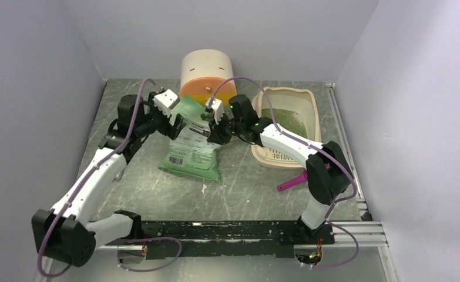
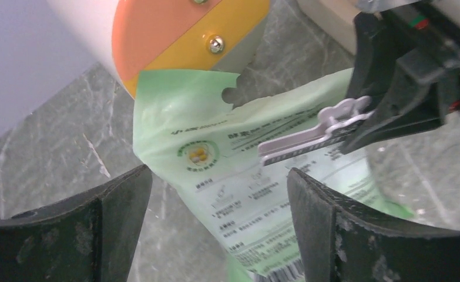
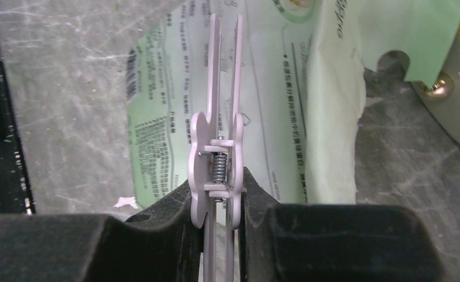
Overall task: Fill the litter box with clean litter
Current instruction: Remove the clamp from the cat litter bag.
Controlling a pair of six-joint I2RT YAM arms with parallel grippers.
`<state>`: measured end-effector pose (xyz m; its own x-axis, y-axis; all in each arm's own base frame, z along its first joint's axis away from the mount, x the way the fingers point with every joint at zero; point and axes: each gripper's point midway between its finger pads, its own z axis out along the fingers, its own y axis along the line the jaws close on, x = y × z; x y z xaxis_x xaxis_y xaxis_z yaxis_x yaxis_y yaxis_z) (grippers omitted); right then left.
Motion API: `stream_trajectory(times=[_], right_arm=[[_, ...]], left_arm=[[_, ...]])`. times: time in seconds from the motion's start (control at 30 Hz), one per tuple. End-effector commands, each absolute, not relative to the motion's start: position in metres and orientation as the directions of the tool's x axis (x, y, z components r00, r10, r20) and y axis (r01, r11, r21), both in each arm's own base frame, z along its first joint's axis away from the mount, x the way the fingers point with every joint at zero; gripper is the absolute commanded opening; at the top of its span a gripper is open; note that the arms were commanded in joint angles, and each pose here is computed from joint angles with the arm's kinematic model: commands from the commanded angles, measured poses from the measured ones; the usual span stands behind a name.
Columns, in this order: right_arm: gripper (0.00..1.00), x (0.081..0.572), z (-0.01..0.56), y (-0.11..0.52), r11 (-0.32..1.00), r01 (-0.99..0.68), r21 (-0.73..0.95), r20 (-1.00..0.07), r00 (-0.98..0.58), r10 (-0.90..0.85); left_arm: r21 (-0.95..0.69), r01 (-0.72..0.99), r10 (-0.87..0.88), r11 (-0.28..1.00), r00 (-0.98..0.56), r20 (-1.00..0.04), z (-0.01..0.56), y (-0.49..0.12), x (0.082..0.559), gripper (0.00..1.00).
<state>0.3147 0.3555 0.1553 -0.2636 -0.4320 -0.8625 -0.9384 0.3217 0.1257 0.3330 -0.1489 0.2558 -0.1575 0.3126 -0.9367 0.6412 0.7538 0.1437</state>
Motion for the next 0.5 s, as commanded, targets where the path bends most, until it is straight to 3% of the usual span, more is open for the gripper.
stream_trajectory(times=[0.0,0.3,0.47], right_arm=[[0.00,0.335,0.148,0.347,0.415,-0.907,0.068,-0.860,-0.265,-0.437],[0.00,0.291,0.190,0.335,0.371,-0.920,0.127,-0.914,-0.254,-0.316],[0.00,0.241,0.163,0.307,0.402,-0.870,0.286,-0.855,-0.421,-0.304]], left_arm=[[0.233,0.631,0.305,0.740,-0.005,-0.952,0.291,-0.157,0.364,0.86],[0.071,0.691,0.101,0.719,-0.004,-0.995,0.304,-0.169,0.311,0.92],[0.005,0.739,0.040,0.673,-0.030,-0.999,0.303,-0.172,0.271,0.93]])
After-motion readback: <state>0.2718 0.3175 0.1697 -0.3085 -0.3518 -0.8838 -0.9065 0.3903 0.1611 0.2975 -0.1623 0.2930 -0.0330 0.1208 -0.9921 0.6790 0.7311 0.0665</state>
